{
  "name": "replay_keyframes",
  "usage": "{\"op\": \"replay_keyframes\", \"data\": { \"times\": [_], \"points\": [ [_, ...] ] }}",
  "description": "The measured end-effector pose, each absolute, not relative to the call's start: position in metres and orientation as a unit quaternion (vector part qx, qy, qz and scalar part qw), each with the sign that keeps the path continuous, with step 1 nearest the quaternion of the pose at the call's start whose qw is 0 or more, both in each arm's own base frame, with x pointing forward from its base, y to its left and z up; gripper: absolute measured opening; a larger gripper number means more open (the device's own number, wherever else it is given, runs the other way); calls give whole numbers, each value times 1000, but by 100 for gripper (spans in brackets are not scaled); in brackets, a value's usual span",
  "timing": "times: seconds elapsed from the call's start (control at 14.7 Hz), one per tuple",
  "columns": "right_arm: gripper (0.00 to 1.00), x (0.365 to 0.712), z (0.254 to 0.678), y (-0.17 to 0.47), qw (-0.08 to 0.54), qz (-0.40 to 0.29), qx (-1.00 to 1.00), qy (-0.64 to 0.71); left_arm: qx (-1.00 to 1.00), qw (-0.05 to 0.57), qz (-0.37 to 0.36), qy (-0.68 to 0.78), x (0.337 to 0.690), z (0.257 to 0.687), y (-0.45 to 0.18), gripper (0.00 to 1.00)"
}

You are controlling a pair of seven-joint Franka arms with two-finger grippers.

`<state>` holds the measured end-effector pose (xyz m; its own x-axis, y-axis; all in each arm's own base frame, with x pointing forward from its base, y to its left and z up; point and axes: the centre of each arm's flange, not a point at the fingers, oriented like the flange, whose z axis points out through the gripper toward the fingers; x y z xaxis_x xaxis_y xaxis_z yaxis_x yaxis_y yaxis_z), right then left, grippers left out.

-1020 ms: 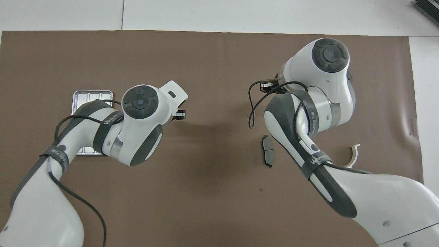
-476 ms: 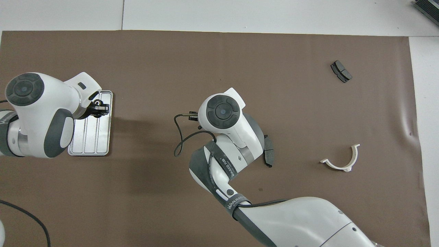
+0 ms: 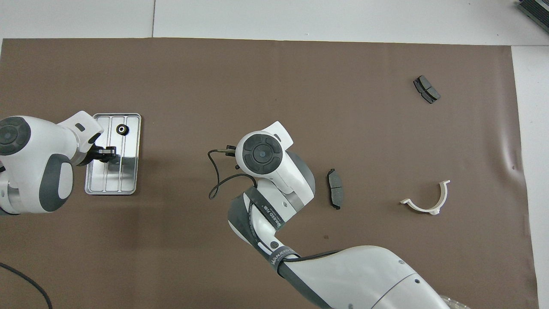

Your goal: Pick bearing gear from pile to tray

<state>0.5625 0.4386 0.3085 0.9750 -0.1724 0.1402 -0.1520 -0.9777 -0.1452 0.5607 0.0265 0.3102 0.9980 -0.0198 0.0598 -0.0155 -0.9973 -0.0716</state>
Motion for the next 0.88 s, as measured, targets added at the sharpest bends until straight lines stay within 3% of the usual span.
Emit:
{"op": "replay_keyframes", "data": {
  "times": [0.41, 0.75, 0.88],
  "points": [
    [100, 576, 316, 424, 48, -101, -991, 75, -999, 35, -27, 10, 554, 309, 28, 35],
    [100, 649, 389, 288, 17, -133, -987, 87, -999, 35, -15, 11, 549, 307, 27, 35],
    [100, 659, 426, 231, 1, -125, -989, 82, -999, 36, -6, 12, 547, 308, 25, 49]
  ]
}}
